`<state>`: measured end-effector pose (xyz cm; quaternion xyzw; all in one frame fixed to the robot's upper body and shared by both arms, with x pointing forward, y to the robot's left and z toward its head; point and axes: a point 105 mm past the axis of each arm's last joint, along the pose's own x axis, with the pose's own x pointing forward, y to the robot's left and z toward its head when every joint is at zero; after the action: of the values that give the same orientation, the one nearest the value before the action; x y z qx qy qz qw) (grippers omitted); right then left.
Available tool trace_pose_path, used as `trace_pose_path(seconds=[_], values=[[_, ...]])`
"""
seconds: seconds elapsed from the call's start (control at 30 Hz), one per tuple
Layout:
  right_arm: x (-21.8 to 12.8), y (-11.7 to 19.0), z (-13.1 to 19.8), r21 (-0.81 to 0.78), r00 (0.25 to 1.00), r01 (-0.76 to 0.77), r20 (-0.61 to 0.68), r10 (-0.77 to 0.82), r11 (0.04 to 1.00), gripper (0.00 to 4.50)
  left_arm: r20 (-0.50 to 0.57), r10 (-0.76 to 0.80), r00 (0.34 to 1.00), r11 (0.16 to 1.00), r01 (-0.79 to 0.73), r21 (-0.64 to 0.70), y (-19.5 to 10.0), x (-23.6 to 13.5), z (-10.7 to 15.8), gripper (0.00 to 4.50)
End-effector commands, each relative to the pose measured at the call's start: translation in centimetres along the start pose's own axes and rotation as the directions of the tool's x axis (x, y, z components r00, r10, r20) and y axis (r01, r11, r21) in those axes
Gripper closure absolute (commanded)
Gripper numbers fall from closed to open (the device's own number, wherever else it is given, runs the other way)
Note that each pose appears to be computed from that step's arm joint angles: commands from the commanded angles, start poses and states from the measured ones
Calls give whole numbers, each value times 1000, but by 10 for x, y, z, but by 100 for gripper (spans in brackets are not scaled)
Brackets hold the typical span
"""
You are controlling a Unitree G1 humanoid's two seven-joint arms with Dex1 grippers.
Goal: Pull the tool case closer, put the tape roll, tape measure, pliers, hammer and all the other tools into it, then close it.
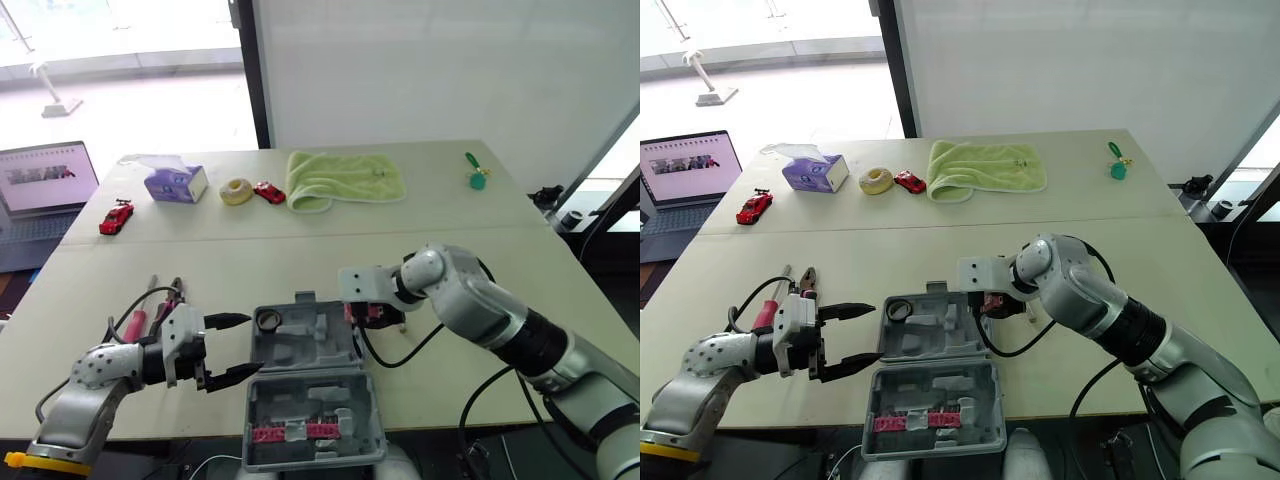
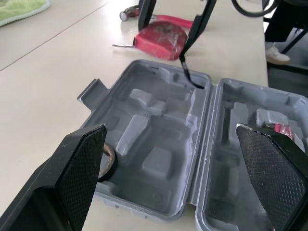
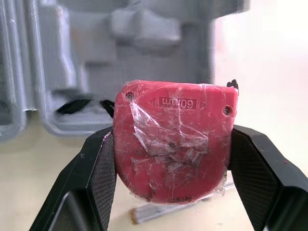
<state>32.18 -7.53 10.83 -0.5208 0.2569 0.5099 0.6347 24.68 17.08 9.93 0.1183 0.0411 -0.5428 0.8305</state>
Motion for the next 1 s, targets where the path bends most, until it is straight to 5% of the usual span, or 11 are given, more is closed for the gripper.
trace_pose_path(seconds=[0.03, 1.0], values=[[8, -3, 18, -81, 1000, 11, 12, -10, 997, 169, 26, 2, 1000, 999, -3, 34, -3, 2, 11, 0], [41, -10, 30, -179, 998, -45, -47, 38, 983, 169, 22, 97, 995, 995, -97, 11, -3, -10, 9, 0]])
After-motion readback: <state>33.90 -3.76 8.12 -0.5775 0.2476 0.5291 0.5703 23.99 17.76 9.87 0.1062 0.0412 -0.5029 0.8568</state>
